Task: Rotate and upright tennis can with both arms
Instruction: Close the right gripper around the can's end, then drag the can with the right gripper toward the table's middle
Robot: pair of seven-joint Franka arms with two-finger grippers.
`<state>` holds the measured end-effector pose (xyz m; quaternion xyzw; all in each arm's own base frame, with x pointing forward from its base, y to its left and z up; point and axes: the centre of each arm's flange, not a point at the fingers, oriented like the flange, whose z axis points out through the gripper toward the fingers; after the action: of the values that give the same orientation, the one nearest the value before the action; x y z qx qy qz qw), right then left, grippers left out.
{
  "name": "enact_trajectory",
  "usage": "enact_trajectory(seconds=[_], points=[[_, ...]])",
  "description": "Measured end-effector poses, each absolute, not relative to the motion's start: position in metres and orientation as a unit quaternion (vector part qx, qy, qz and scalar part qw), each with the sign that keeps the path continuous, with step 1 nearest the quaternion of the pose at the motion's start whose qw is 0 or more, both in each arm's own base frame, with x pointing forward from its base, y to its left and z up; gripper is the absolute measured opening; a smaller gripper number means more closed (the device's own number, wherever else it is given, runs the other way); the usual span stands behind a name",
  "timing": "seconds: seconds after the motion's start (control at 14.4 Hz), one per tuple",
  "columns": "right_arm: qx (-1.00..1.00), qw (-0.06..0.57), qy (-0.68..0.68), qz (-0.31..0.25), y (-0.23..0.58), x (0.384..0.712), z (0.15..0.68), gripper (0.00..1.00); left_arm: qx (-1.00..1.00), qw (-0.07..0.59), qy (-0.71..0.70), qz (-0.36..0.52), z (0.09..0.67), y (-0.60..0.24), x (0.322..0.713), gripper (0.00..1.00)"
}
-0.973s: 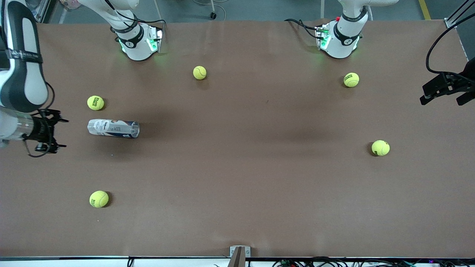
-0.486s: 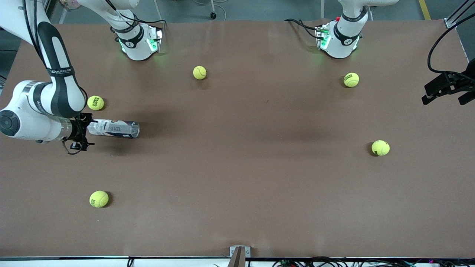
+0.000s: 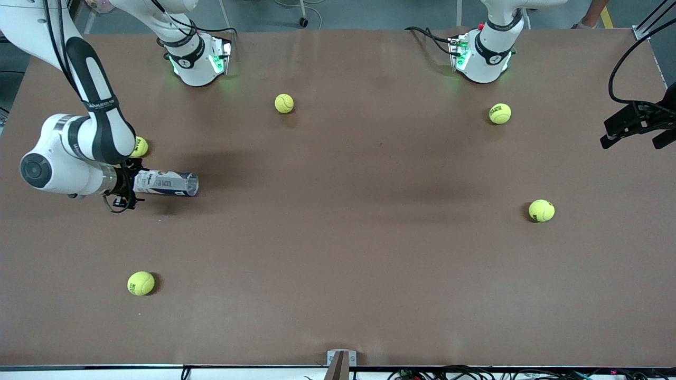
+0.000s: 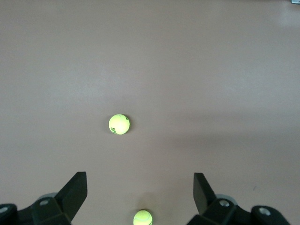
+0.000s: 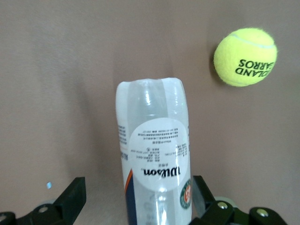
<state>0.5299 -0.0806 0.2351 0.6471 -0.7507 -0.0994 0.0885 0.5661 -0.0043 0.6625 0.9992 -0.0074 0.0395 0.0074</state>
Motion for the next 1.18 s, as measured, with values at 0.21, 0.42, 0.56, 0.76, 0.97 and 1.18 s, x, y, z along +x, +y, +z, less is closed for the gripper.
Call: enact_trajectory(seconds=[0.21, 0.42, 0.56, 0.76, 0.97, 1.18], points=[[0.649, 0.093, -0.748, -0.103, -0.075, 0.519, 0.222, 1.0, 0.999, 0.007, -0.007, 0.039, 0.662, -0.004, 0.566, 1.0], [0.654, 0.096, -0.743, -0.106, -0.067, 0.513, 0.216, 1.0, 0.999, 0.007, -0.007, 0.039, 0.662, -0.004, 0.566, 1.0], [0.657, 0.089, -0.743, -0.097, -0.064, 0.507, 0.207, 1.0, 0.999, 0.007, -0.007, 0.039, 0.662, -0.003, 0.566, 1.0], [0.658, 0.085, -0.743, -0.091, -0.062, 0.498, 0.193, 1.0, 0.999, 0.007, -0.007, 0.039, 0.662, -0.003, 0.566, 1.0], [0.66, 0.091, -0.739, -0.097, -0.057, 0.494, 0.184, 0.98, 0.999, 0.007, -0.007, 0.039, 0.662, -0.003, 0.566, 1.0], [0.664, 0.092, -0.736, -0.095, -0.052, 0.494, 0.176, 0.96, 0.999, 0.007, -0.007, 0.039, 0.662, -0.003, 0.566, 1.0]])
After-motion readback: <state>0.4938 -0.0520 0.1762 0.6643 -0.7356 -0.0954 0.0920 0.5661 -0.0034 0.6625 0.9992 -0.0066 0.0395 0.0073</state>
